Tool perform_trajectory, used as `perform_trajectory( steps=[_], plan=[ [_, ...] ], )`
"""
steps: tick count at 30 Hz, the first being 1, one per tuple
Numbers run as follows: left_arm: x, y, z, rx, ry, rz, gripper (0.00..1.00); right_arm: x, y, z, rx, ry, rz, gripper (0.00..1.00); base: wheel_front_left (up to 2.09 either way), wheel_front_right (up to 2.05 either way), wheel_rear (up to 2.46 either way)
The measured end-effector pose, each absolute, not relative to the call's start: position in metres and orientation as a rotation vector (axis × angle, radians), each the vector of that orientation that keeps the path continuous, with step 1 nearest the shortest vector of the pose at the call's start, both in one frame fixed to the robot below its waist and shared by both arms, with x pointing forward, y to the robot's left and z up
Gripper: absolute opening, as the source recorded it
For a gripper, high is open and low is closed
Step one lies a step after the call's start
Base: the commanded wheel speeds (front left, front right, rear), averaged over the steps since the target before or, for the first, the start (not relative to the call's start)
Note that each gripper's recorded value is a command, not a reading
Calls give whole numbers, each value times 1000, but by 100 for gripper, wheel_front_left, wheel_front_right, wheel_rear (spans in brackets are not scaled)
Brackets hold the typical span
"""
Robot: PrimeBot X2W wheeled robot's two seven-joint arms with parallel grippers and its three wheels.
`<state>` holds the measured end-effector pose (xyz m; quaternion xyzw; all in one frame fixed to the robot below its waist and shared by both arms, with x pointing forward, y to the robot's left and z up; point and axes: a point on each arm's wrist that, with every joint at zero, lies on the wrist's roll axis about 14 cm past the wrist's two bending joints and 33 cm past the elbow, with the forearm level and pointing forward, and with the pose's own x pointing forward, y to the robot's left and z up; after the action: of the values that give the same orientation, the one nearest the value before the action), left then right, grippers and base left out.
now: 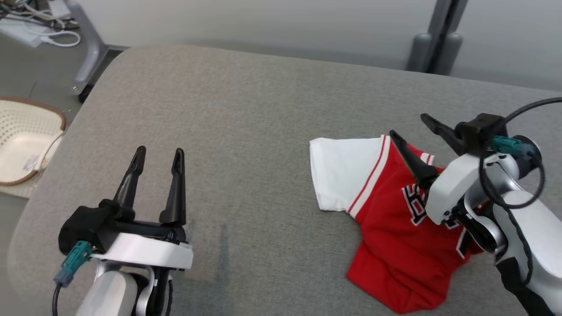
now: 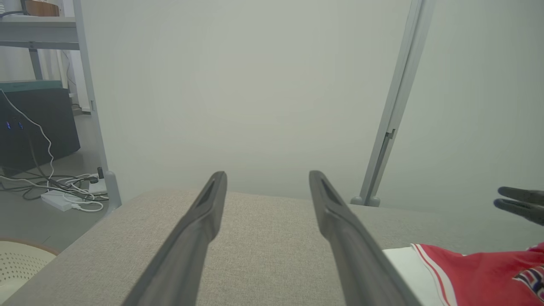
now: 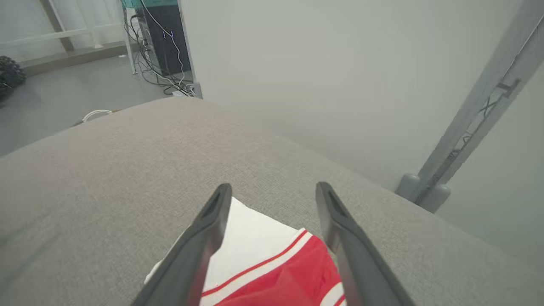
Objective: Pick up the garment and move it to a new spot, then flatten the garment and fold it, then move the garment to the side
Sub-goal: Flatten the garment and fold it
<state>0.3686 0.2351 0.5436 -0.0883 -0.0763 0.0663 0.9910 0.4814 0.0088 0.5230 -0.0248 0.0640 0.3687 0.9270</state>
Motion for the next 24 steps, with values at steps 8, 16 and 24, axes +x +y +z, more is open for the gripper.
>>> perform_trajectory(
  steps=[8, 16, 24],
  plan=[
    [368, 255, 528, -171, -118, 201, 100, 490, 74, 454, -145, 343, 965, 100, 0, 0, 0],
    [374, 262, 510, -160, -67, 225, 100, 490, 93, 392, -233, 548, 1045, 100, 0, 0, 0],
    [382, 257, 505, -155, -57, 204, 100, 494, 92, 384, -256, 612, 1051, 0, 0, 0, 0]
  ],
)
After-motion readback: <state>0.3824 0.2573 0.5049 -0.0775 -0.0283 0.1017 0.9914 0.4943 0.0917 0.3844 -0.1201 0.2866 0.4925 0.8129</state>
